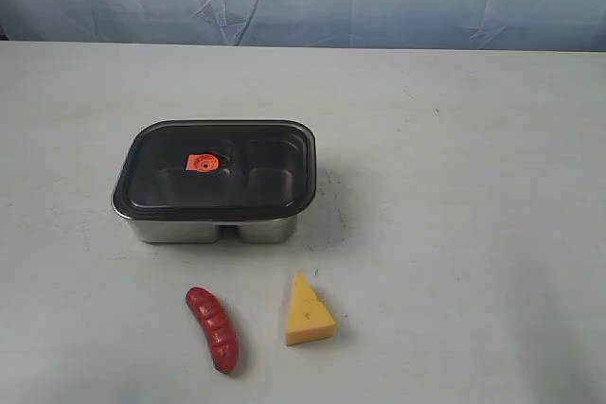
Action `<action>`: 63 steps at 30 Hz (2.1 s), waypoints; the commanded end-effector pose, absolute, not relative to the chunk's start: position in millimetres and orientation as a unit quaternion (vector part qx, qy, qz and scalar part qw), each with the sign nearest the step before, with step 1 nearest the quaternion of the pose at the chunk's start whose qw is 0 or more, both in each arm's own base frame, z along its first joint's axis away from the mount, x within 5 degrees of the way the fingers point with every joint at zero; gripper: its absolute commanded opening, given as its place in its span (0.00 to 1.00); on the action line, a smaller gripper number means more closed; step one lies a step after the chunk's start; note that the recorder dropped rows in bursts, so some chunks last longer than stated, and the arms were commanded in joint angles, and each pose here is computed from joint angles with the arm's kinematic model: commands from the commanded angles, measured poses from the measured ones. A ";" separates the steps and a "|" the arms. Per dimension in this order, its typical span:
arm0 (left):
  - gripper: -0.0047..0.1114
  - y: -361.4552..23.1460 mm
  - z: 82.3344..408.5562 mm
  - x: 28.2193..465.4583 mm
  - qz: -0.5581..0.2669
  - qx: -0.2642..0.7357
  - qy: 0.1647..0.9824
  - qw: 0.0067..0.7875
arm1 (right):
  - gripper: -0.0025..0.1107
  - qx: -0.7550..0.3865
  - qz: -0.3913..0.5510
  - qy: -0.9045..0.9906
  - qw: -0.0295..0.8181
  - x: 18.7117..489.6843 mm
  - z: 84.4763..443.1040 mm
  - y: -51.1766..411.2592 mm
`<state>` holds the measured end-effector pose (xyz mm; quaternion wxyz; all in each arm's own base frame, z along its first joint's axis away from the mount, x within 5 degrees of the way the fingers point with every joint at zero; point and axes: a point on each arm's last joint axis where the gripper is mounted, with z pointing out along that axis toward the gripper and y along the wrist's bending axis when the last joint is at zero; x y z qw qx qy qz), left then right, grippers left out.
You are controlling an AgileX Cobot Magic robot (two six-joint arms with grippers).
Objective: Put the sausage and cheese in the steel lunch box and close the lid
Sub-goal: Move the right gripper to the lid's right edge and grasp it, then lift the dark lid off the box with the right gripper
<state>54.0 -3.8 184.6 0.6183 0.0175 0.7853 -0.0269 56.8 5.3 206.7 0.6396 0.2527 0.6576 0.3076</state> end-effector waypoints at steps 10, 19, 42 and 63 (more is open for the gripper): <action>0.04 -3.5 185.2 54.1 -0.026 0.015 0.781 0.624 | 0.02 0.111 0.392 0.670 0.621 36.0 262.9 30.5; 0.04 -3.5 185.2 54.1 -0.026 0.015 0.781 0.624 | 0.02 -0.030 0.450 0.853 0.262 160.9 240.2 84.4; 0.04 -3.5 185.2 54.1 -0.026 0.015 0.781 0.624 | 0.46 -0.054 0.546 0.833 0.074 295.0 123.8 208.8; 0.04 -3.5 185.2 54.1 -0.026 0.015 0.781 0.624 | 0.02 -0.042 0.513 0.852 0.090 299.8 118.8 206.6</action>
